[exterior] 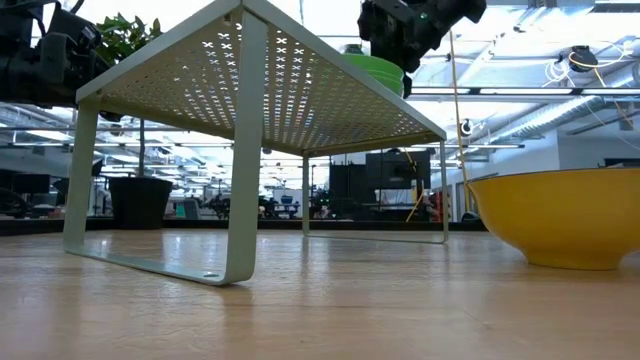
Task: Pick & Place Mini bowls
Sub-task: Stack the green bowl on the green bowl on the shelf, then put the top patterned bowl on the left of the shelf
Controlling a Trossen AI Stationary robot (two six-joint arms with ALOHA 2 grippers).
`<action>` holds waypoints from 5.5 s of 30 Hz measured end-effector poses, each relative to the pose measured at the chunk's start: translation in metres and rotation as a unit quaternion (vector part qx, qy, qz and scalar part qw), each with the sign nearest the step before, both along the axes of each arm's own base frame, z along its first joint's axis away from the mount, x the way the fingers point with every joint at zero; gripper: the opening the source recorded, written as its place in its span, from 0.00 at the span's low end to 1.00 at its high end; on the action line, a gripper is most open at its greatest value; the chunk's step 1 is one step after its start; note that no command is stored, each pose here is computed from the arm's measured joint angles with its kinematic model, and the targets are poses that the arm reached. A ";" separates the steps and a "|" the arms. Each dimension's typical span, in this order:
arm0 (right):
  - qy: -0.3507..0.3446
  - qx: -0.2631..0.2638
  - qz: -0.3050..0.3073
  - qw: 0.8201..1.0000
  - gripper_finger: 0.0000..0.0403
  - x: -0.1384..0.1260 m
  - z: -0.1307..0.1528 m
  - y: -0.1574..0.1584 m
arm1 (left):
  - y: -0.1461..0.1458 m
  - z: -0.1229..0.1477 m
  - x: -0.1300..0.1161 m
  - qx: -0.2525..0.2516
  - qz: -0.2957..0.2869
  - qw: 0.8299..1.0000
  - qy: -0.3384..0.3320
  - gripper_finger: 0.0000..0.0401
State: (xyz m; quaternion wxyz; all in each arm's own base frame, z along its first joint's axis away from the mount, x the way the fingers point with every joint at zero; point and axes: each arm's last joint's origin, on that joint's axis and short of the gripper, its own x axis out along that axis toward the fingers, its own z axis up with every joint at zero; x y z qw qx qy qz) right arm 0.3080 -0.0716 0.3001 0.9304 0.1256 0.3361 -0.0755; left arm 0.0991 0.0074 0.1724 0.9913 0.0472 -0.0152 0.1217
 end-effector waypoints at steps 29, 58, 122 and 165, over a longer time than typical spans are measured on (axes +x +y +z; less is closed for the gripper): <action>-0.014 0.002 -0.002 1.000 0.10 0.001 -0.007 0.000 | 0.000 0.000 0.000 0.000 0.000 1.000 0.000 0.45; 0.038 0.076 -0.033 0.996 0.36 -0.092 0.044 0.047 | 0.000 0.000 0.000 0.000 0.000 1.000 0.000 0.45; 0.285 0.165 -0.226 0.917 0.32 -0.151 -0.136 0.070 | 0.000 0.000 0.000 0.000 0.000 1.000 0.000 0.45; 0.305 0.179 -0.210 0.911 0.32 -0.165 -0.129 0.065 | 0.000 0.000 0.000 0.000 0.000 1.000 0.000 0.45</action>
